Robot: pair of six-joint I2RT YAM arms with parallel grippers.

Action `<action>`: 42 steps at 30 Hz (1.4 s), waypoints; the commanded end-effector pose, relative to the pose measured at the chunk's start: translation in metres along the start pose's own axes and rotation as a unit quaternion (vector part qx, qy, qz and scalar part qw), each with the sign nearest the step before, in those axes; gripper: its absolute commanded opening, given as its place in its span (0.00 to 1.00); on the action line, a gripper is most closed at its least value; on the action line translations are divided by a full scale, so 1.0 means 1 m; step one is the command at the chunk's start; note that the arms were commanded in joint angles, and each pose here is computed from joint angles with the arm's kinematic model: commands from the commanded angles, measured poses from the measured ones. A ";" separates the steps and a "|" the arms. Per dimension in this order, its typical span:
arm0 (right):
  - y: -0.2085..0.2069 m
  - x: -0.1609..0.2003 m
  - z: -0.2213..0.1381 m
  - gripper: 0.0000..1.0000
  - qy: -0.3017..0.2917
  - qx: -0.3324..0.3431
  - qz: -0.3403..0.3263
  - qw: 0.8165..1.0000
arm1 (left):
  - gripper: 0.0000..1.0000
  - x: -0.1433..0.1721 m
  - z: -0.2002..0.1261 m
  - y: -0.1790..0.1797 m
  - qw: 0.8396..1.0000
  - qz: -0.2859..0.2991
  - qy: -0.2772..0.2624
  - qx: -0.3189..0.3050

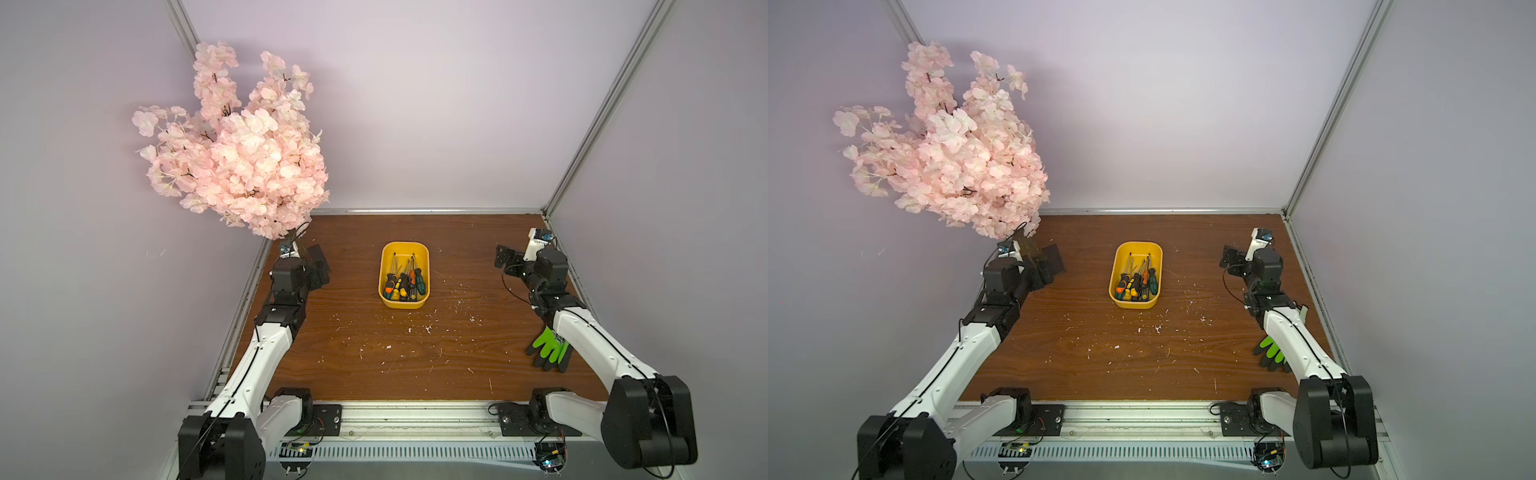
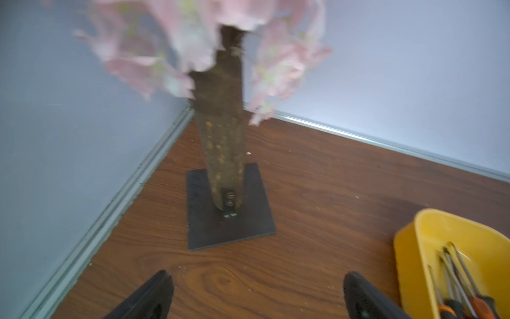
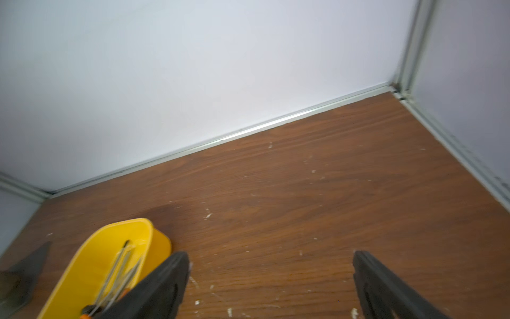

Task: Put the screwdriver on the desktop into the storage box
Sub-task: Reset both arms

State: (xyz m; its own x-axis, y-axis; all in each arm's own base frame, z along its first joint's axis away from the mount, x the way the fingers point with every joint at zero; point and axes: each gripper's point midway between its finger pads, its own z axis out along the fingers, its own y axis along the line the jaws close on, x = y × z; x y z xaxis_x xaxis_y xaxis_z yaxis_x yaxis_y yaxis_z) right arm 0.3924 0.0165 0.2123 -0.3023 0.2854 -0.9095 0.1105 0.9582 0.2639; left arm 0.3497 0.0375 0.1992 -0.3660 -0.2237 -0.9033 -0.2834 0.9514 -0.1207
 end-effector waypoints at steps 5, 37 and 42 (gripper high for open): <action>-0.064 -0.005 -0.029 0.99 -0.134 0.148 -0.060 0.978 | 0.99 0.015 0.001 0.036 0.990 -0.001 -0.131 -0.047; -0.052 0.078 0.006 0.99 -0.115 0.053 -0.137 0.982 | 0.99 0.062 0.042 0.005 0.983 0.083 -0.162 -0.024; -0.052 0.076 0.004 0.99 -0.123 0.052 -0.137 0.982 | 0.99 0.060 0.039 0.005 0.981 0.083 -0.173 -0.023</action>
State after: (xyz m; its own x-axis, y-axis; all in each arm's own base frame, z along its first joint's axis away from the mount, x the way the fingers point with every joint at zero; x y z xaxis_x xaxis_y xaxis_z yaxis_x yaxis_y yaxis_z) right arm 0.3650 -0.0127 0.1211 -0.1206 0.0034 -0.9927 0.1661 0.9860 -0.0168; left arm 0.3595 0.0358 0.1201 -0.1209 0.0137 -0.9926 -0.2724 0.9611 0.0464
